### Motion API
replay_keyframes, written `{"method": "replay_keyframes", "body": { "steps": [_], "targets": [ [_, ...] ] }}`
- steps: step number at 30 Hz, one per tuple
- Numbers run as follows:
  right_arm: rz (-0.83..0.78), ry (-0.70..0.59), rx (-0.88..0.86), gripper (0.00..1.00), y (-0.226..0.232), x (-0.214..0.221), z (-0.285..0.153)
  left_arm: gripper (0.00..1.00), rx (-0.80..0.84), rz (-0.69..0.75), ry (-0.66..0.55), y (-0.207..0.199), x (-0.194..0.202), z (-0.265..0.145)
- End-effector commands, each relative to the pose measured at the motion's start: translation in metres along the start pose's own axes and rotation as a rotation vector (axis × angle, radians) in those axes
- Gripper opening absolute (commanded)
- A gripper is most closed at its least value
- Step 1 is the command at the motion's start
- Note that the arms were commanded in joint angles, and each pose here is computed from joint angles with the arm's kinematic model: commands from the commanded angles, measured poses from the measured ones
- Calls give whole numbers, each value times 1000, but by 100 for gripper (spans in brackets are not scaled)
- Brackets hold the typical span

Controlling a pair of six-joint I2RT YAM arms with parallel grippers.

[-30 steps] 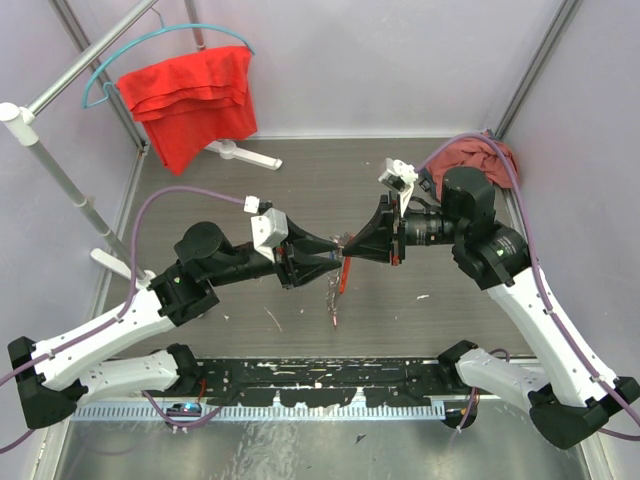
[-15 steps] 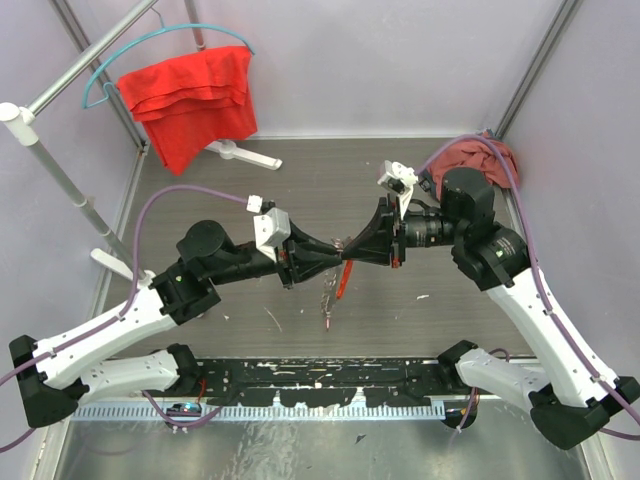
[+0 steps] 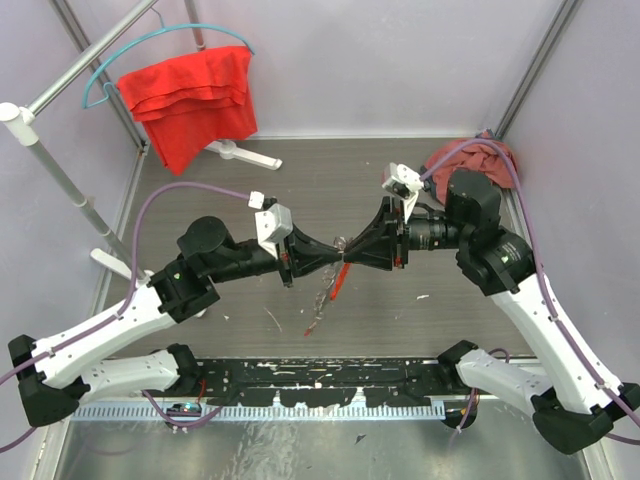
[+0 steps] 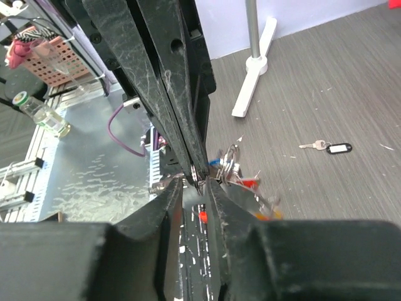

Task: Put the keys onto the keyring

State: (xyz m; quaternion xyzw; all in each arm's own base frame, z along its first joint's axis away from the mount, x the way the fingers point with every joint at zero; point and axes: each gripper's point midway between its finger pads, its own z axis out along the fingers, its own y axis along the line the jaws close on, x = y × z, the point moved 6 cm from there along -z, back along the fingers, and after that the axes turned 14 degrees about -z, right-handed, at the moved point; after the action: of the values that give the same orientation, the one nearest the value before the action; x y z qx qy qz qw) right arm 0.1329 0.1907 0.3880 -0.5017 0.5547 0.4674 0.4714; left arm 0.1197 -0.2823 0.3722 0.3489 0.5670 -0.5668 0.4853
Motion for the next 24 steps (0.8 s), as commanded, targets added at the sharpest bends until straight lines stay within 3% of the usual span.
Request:
{"method": "replay_keyframes", "body": {
  "steps": [1,14,24],
  "targets": [
    [-144,-65,93,32,0,-27,-10,0,-3,24,-6,-6,-14,-3],
    [-401,-98,320,38,5,-27,-39,0,-6,185,54,-3,-18,-8],
    [-587,-97,308,45,7,-35,-45,0,51,460,61,-2,-42,2]
  ]
}}
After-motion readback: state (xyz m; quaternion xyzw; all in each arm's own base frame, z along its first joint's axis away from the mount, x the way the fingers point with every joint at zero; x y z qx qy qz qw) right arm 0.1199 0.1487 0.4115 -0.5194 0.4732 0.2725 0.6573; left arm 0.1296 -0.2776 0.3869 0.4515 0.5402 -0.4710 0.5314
